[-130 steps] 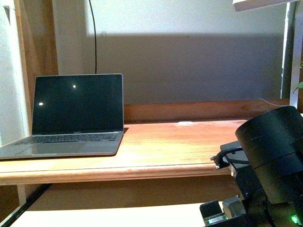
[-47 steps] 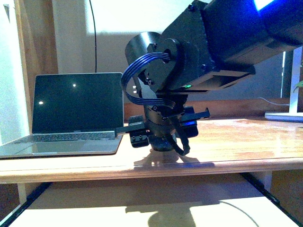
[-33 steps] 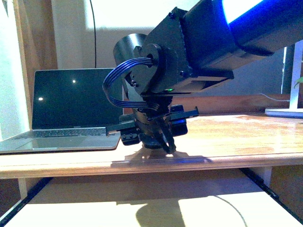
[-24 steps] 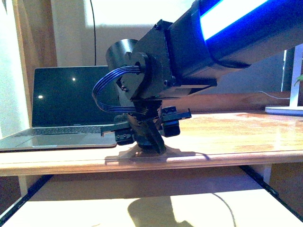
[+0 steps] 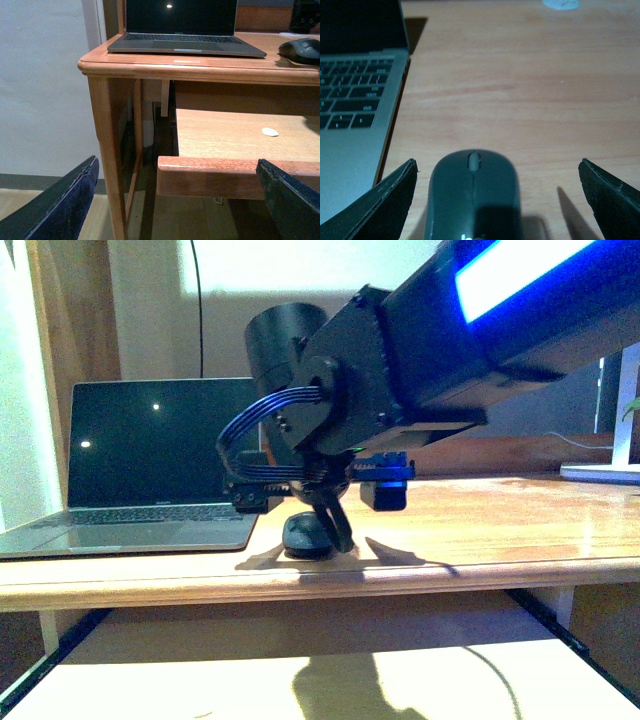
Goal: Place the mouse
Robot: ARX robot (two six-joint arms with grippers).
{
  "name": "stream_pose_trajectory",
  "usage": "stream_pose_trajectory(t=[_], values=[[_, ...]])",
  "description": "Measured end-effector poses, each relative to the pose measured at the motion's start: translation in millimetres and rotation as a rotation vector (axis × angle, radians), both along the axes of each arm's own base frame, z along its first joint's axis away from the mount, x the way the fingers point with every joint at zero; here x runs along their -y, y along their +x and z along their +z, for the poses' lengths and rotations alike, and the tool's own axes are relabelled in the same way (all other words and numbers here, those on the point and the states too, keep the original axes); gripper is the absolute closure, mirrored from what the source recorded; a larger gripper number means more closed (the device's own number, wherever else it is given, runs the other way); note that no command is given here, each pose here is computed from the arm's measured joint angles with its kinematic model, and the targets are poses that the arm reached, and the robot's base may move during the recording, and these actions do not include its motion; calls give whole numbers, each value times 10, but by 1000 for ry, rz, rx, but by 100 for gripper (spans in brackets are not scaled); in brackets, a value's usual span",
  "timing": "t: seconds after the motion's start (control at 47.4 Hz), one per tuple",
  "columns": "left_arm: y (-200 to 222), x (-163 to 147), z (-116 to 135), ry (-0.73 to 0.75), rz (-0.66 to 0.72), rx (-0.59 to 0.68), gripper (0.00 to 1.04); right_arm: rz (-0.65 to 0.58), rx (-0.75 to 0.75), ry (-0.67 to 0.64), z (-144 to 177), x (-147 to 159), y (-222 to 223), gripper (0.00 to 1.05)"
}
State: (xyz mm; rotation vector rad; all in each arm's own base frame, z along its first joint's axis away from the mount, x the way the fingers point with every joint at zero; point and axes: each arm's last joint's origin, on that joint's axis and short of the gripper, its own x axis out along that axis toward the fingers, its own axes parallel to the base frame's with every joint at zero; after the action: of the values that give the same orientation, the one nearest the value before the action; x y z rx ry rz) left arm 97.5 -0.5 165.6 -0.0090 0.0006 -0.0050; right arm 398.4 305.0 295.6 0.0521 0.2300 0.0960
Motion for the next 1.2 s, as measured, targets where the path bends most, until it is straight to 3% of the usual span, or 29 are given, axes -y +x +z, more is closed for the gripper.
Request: stream_pose_trajectory(t=[0.148, 0.275, 0.76, 0.95, 1.204], values=[[0, 0, 0, 0, 0, 0, 8, 34, 95, 100, 324, 459, -235, 7], [0, 0, 0, 0, 0, 0, 8, 96, 120, 142, 405, 913, -526, 7], [0, 0, 0, 0, 0, 0, 8, 454, 10, 169, -621, 2259, -1750, 7], [0, 0, 0, 0, 0, 0, 8, 536, -32, 162, -912, 2485, -2108, 7], [0, 0, 0, 0, 0, 0, 8, 594, -118, 37, -1253, 2437, -2276, 7]])
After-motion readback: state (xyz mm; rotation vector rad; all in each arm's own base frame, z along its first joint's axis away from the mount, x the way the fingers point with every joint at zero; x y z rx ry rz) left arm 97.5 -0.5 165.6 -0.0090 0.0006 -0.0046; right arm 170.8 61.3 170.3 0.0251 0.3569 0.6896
